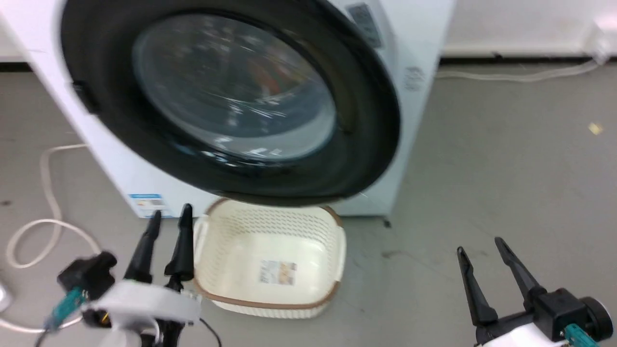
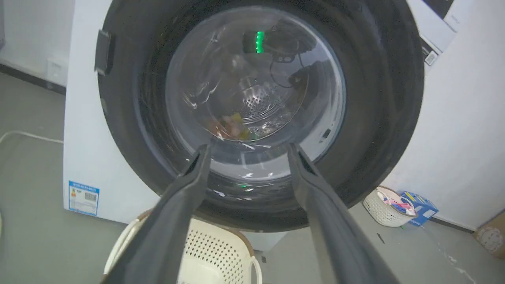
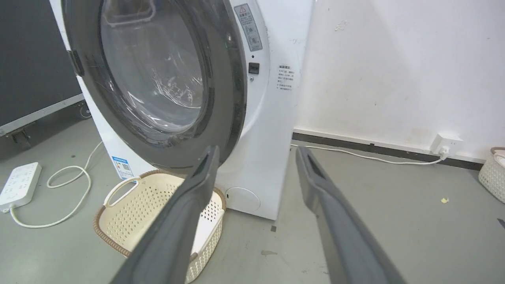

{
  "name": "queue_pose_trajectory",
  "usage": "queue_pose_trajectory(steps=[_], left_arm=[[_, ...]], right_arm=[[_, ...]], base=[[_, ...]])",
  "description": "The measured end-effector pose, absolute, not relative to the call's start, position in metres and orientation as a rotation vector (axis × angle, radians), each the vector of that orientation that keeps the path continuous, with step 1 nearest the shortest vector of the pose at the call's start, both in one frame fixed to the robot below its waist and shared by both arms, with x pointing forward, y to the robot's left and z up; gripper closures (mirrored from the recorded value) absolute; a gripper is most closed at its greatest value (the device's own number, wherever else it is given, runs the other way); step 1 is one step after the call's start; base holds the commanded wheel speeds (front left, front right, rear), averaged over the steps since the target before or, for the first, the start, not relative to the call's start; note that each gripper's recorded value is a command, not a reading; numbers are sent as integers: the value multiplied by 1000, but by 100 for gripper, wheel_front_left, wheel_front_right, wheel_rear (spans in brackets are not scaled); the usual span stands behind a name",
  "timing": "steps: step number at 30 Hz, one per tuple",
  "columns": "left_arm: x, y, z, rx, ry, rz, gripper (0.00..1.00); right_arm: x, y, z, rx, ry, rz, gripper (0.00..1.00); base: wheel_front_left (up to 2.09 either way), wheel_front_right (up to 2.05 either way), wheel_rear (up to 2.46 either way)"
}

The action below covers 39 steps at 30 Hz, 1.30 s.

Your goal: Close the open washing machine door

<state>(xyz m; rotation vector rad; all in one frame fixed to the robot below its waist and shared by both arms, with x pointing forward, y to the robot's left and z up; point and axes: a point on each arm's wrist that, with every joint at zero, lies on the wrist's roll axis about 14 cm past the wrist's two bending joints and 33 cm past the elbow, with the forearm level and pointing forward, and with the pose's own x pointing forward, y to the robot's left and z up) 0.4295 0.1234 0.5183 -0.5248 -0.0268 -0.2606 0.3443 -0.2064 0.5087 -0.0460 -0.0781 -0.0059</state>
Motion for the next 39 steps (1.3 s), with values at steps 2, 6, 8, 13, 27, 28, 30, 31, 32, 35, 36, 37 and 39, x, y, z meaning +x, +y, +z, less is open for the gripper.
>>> queue_pose_trajectory(steps=[2, 6, 8, 13, 27, 28, 30, 31, 32, 35, 36, 37, 39], left_arm=[[415, 144, 540, -434, -129, -193, 0], [381, 159, 554, -183, -208, -150, 0], [369, 164, 556, -139, -222, -121, 0], [349, 181, 563, -63, -253, -54, 0], [342, 177, 533, 41, -163, -40, 0], [344, 177, 532, 38, -157, -39, 0], [350, 177, 530, 35, -150, -33, 0], [353, 179, 529, 35, -148, -25, 0], [356, 180, 528, 34, -144, -20, 0], [364, 182, 523, 31, -129, -9, 0], [367, 183, 520, 28, -121, -6, 0], [370, 182, 517, 27, -113, -7, 0], [378, 182, 512, 29, -100, -4, 0]], right_arm=[[346, -196, 513, -42, -93, 27, 0], [349, -176, 519, -35, -118, 91, 0], [350, -165, 522, -32, -128, 125, 0], [353, -147, 526, -28, -141, 179, 0], [363, -111, 502, 21, -64, 312, 100], [368, -106, 505, 40, -69, 330, 100], [381, -96, 511, 4, -82, 391, 100], [389, -93, 516, -12, -89, 415, 100], [397, -91, 519, -24, -92, 434, 100], [423, -85, 523, -42, -80, 486, 100], [433, -84, 524, -40, -72, 496, 100], [444, -85, 524, -54, -62, 504, 100], [467, -90, 525, -75, -48, 508, 100]], base=[[0, 0, 0], [0, 0, 0], [0, 0, 0], [0, 0, 0], [0, 0, 0], [0, 0, 0], [0, 0, 0], [0, 0, 0], [0, 0, 0], [0, 0, 0], [0, 0, 0], [0, 0, 0], [0, 0, 0]])
